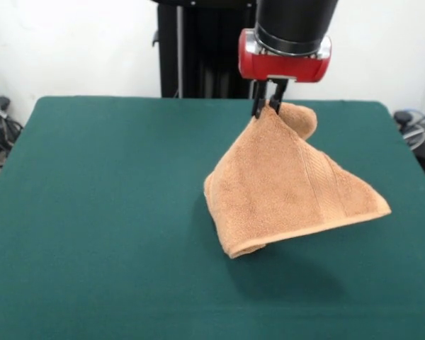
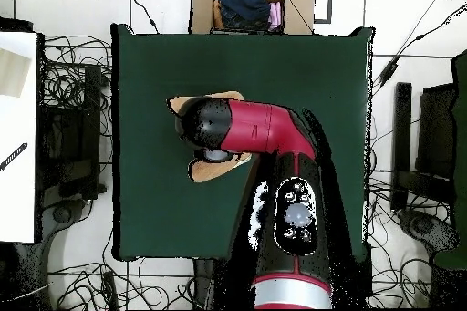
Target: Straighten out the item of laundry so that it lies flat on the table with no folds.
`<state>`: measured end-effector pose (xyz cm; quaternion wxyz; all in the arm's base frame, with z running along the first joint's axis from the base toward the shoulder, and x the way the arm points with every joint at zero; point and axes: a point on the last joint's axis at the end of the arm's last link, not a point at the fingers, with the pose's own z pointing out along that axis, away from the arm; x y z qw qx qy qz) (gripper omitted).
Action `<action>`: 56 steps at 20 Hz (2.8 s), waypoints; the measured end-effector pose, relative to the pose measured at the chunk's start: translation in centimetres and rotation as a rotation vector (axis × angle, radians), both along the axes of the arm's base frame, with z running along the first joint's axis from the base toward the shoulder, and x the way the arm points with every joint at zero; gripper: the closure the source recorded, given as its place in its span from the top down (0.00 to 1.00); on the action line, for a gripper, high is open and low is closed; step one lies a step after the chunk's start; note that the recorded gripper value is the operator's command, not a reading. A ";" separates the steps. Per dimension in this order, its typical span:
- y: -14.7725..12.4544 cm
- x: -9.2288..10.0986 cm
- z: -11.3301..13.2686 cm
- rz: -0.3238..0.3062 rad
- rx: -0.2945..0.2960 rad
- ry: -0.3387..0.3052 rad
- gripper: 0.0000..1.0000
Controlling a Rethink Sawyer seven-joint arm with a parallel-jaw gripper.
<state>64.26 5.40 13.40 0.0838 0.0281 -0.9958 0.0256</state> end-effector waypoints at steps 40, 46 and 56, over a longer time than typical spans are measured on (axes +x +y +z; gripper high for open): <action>-6.2 1.3 4.9 -0.097 0.016 -0.058 0.00; -8.3 1.2 4.9 -0.129 0.015 -0.058 0.00; -9.9 1.2 5.1 -0.154 0.014 -0.058 0.00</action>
